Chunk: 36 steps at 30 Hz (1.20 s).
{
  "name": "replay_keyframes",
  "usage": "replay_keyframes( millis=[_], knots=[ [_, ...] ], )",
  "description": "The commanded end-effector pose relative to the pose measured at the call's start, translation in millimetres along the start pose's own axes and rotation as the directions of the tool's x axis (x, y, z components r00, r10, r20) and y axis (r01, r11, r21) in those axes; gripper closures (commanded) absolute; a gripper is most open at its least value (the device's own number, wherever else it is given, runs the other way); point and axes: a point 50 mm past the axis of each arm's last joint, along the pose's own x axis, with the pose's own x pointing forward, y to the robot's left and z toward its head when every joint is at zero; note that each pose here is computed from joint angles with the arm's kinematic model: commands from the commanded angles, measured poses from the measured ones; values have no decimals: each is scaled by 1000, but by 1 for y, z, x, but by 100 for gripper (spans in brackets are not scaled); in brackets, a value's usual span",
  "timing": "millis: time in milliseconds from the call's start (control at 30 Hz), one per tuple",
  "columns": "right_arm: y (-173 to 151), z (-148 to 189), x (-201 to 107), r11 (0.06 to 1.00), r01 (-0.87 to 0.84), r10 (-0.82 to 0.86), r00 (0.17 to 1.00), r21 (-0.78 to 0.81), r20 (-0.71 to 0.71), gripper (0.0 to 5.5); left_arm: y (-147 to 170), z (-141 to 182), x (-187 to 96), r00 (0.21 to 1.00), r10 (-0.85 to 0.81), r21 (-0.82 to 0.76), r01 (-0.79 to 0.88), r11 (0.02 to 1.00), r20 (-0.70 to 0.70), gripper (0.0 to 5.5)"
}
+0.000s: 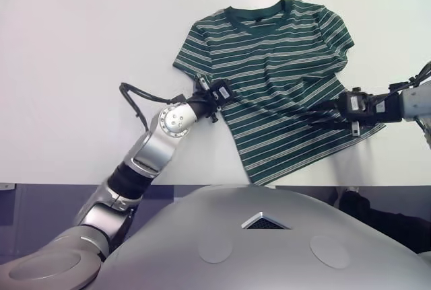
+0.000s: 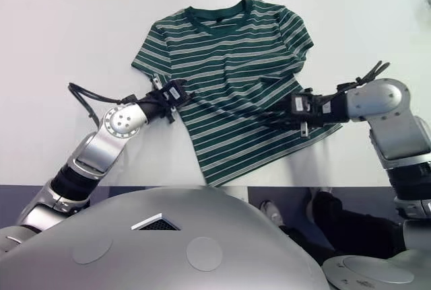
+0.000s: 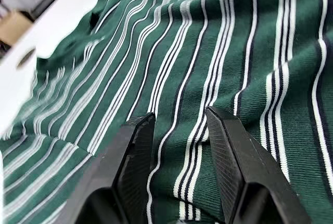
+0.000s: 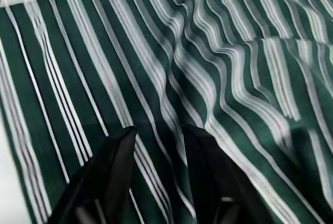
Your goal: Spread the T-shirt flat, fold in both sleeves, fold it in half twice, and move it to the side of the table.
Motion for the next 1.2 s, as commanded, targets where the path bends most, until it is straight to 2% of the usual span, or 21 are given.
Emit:
replay_keyframes(
  millis=[33, 167, 267, 333, 400, 467, 533, 600, 667, 700, 767, 867, 967, 1033, 1067, 1133, 1200],
  knots=[
    [6, -4, 19, 996, 15, -17, 999, -85, -28, 383, -4, -59, -22, 923, -118, 315, 242, 918, -366, 370],
    [10, 0, 26, 997, 51, -51, 999, -60, 8, 383, 12, -66, -38, 852, -199, 486, 450, 749, -484, 370],
    [-2, 30, 20, 994, 64, -79, 977, 84, 198, 383, 12, -67, -41, 804, -272, 527, 562, 637, -529, 370],
    [-20, 58, 4, 977, 68, -143, 915, 204, 377, 383, 6, -74, -48, 762, -315, 522, 627, 579, -566, 370],
    [-32, 79, -10, 959, 49, -187, 848, 277, 495, 383, 1, -80, -51, 750, -327, 518, 643, 564, -575, 370],
    [-42, 88, -15, 942, 81, -254, 808, 327, 532, 383, -1, -81, -54, 749, -333, 527, 648, 549, -574, 370],
    [-59, 84, -10, 901, 221, -391, 786, 373, 479, 383, -1, -79, -59, 754, -336, 552, 648, 525, -565, 370],
    [-74, 74, 1, 847, 361, -507, 770, 390, 388, 383, 7, -65, -55, 824, -291, 607, 558, 566, -486, 370],
    [-85, 68, 12, 808, 436, -571, 745, 396, 344, 383, 28, -27, -39, 954, -139, 692, 288, 662, -265, 370],
    [-88, 67, 16, 795, 456, -590, 735, 400, 336, 383, 39, -8, -35, 987, -58, 703, 149, 695, -151, 370],
    [-92, 64, 21, 777, 487, -616, 717, 399, 325, 383, 49, 12, -35, 999, 23, 687, 3, 727, -29, 370],
    [-101, 56, 26, 736, 537, -663, 696, 412, 276, 383, 50, 26, -41, 992, 37, 618, -107, 779, 125, 370],
    [-110, 43, 27, 674, 592, -719, 665, 442, 205, 383, 45, 35, -57, 932, 31, 284, -141, 949, 360, 370],
    [-115, 38, 26, 638, 610, -747, 639, 470, 185, 383, 37, 32, -65, 894, -6, 59, -23, 998, 448, 370],
    [-119, 37, 26, 612, 625, -767, 617, 484, 174, 383, 24, 26, -65, 885, -83, -24, 106, 994, 458, 370],
    [-128, 38, 24, 573, 647, -799, 577, 504, 168, 383, -2, 16, -64, 856, -197, -178, 314, 933, 477, 370],
    [-135, 43, 22, 559, 655, -813, 555, 508, 177, 383, -18, 12, -61, 832, -244, -274, 418, 866, 499, 370]
  ],
)
